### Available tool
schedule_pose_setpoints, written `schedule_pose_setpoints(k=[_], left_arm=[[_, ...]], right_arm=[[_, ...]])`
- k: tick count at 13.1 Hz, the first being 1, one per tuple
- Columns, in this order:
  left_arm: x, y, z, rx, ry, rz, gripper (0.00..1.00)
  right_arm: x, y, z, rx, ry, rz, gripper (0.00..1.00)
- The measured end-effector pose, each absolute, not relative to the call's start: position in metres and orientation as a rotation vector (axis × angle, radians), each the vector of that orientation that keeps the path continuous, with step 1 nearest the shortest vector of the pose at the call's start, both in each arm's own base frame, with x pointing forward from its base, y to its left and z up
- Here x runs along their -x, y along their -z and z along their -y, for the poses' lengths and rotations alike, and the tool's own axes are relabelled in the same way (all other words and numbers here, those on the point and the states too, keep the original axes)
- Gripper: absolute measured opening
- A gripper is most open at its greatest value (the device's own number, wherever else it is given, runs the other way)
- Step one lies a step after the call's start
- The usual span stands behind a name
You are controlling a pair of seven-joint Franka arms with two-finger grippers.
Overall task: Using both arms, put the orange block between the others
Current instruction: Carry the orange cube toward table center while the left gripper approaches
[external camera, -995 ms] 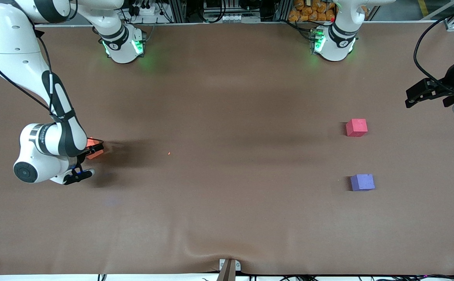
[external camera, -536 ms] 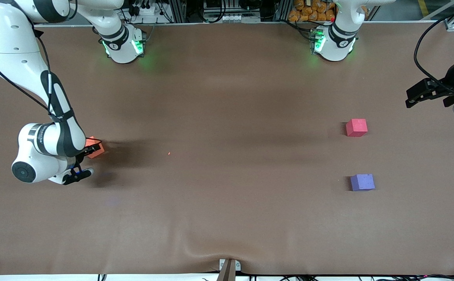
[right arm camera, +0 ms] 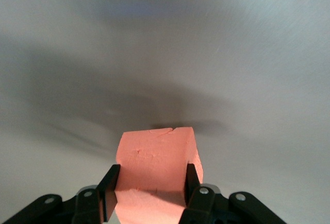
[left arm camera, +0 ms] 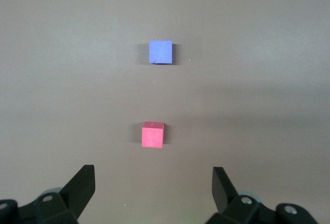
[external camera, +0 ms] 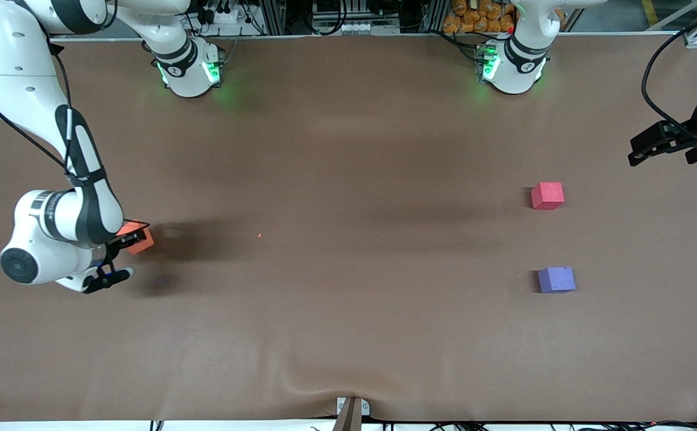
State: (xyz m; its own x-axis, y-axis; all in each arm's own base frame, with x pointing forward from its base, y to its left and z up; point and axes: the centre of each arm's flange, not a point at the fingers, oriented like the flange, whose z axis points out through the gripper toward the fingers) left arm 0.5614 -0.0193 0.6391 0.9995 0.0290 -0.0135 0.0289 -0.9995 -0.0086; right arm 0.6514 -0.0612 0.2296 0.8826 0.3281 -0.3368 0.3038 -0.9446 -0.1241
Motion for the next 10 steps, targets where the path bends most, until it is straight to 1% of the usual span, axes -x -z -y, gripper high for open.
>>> schedule_pose_setpoints(k=[2, 5, 7, 10], left_arm=[[-0.561, -0.639, 0.020, 3.135, -0.021, 0.041, 1.00], [-0.561, -0.639, 0.020, 3.136, -0.022, 0.040, 1.00], [-0.561, -0.639, 0.020, 3.136, -0.022, 0.039, 1.00], [-0.561, -0.639, 0.021, 3.136, -0.022, 0.037, 1.00]], right_arm=[[-0.662, -0.248, 0.042, 3.007, -0.495, 0.443, 0.55], [-0.666, -0.261, -0.009, 2.960, -0.443, 0.274, 0.55], [-0.665, -0.264, -0.053, 2.862, -0.434, 0.140, 0.55], [-0.656, -0.266, -0.142, 2.849, -0.448, 0.067, 0.55]])
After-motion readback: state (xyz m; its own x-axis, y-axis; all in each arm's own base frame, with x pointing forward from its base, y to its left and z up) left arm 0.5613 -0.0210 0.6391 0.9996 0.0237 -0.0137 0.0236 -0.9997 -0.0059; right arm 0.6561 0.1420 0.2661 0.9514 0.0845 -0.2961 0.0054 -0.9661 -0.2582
